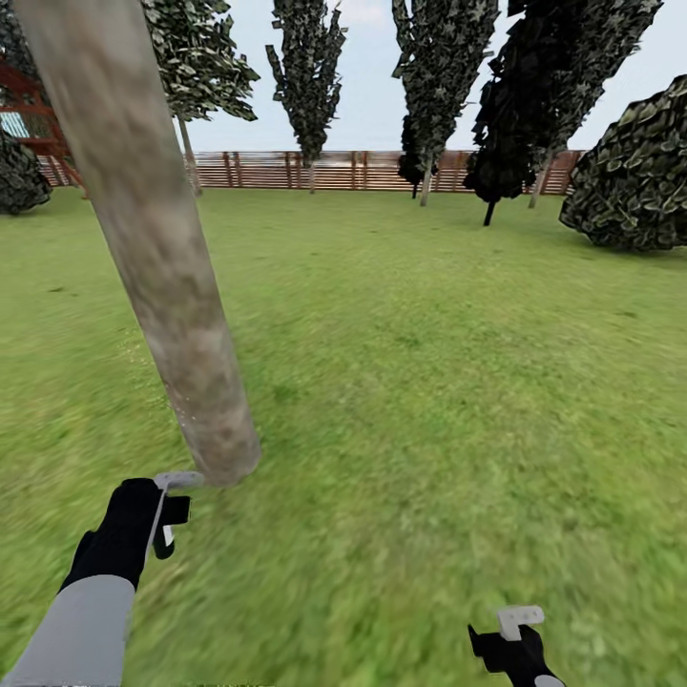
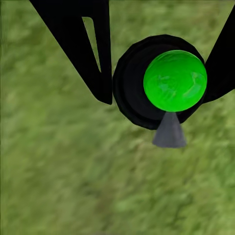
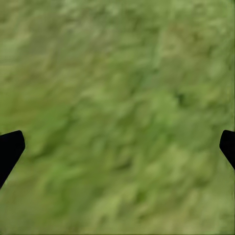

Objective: In the garden, pick up the pesticide atomizer on the floor and spray pesticide onto both trees until each tree trunk is fully covered.

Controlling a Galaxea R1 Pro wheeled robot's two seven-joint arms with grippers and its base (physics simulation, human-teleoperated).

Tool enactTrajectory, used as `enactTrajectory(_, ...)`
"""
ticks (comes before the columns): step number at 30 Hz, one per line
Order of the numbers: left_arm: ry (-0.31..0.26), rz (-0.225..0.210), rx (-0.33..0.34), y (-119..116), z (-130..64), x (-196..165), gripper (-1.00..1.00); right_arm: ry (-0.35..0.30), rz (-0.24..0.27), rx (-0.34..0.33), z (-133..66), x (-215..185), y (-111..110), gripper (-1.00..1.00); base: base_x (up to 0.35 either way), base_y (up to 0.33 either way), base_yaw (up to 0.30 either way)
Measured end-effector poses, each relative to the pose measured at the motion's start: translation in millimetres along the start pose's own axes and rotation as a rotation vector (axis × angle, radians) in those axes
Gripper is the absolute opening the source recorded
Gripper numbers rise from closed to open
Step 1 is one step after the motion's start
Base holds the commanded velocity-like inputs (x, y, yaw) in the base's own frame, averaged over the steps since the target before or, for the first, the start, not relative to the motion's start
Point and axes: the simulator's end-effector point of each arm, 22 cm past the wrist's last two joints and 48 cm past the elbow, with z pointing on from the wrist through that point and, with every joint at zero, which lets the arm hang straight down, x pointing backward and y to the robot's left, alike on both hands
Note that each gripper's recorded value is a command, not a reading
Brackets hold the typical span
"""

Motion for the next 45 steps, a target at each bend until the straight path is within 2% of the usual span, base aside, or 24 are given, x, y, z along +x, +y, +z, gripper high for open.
enactTrajectory(3,-0.029,-0.011,-0.002,3.4,-6.7,-14.8,-1.0,0.0,-0.001,-0.002,0.0,0.1,1.1,1.0,0.006,-0.004,0.277)
enactTrajectory(7,-0.077,-0.031,0.03,-7.7,-18.8,-49.7,-1.0,0.0,0.0,-0.001,0.0,-0.1,1.0,1.0,0.001,0.0,0.204)
enactTrajectory(9,-0.108,-0.038,0.056,-19.3,-28.3,-73.0,-1.0,-0.001,0.0,0.0,0.0,-0.3,0.2,1.0,0.0,0.0,0.038)
enactTrajectory(11,-0.126,-0.017,0.08,-38.8,-36.9,-88.4,-1.0,0.0,-0.001,0.001,0.0,0.2,-0.6,1.0,0.0,0.0,0.009)
enactTrajectory(13,-0.112,0.047,0.092,-61.9,-43.0,-91.0,-1.0,0.001,-0.001,0.001,-0.1,0.4,-1.1,1.0,0.0,0.0,0.002)
enactTrajectory(14,-0.104,0.061,0.089,-65.1,-44.5,-90.9,-1.0,0.001,-0.001,0.001,-0.1,0.4,-1.1,1.0,0.0,0.0,0.0)
enactTrajectory(17,-0.086,0.071,0.099,-67.2,-45.1,-87.9,-1.0,0.001,-0.002,0.002,-0.1,0.5,-1.8,1.0,0.0,0.0,0.0)
enactTrajectory(21,-0.058,0.079,0.177,-81.6,-45.9,-79.0,-1.0,0.001,-0.002,0.001,-0.2,0.3,-1.3,1.0,0.183,0.009,0.0)
enactTrajectory(24,-0.057,0.08,0.187,-83.0,-47.1,-80.2,-1.0,0.0,-0.002,0.001,-0.2,-0.1,-1.3,1.0,0.313,0.1,-0.029)
enactTrajectory(28,-0.041,0.076,0.176,-76.5,-47.1,-79.1,-1.0,0.001,-0.001,0.002,-0.3,0.0,-1.4,1.0,0.323,0.157,-0.222)
enactTrajectory(32,-0.035,0.071,0.123,-40.9,-42.4,-79.3,-1.0,0.0,-0.002,0.001,-0.1,-0.1,-1.3,1.0,0.218,0.106,-0.129)
enactTrajectory(35,-0.034,0.07,0.127,-40.8,-42.0,-78.7,-1.0,0.001,-0.001,0.001,0.0,0.1,-1.3,1.0,0.028,0.012,-0.012)
enactTrajectory(38,-0.039,0.101,0.118,-43.9,-44.7,-83.2,-1.0,0.001,-0.001,0.001,0.0,0.2,-1.3,1.0,0.005,0.002,-0.002)
enactTrajectory(39,-0.039,0.104,0.106,-37.3,-44.8,-84.6,-1.0,0.001,-0.001,0.001,0.1,0.1,-1.3,1.0,0.001,0.0,0.0)
enactTrajectory(43,-0.038,0.091,0.046,16.1,-43.9,-88.4,-1.0,0.002,-0.002,0.001,0.0,0.4,-1.2,1.0,0.0,0.0,0.0)
enactTrajectory(45,-0.034,0.09,0.101,8.3,-44.6,-86.9,-1.0,0.002,-0.001,0.001,0.0,0.6,-1.2,1.0,0.0,0.0,0.0)
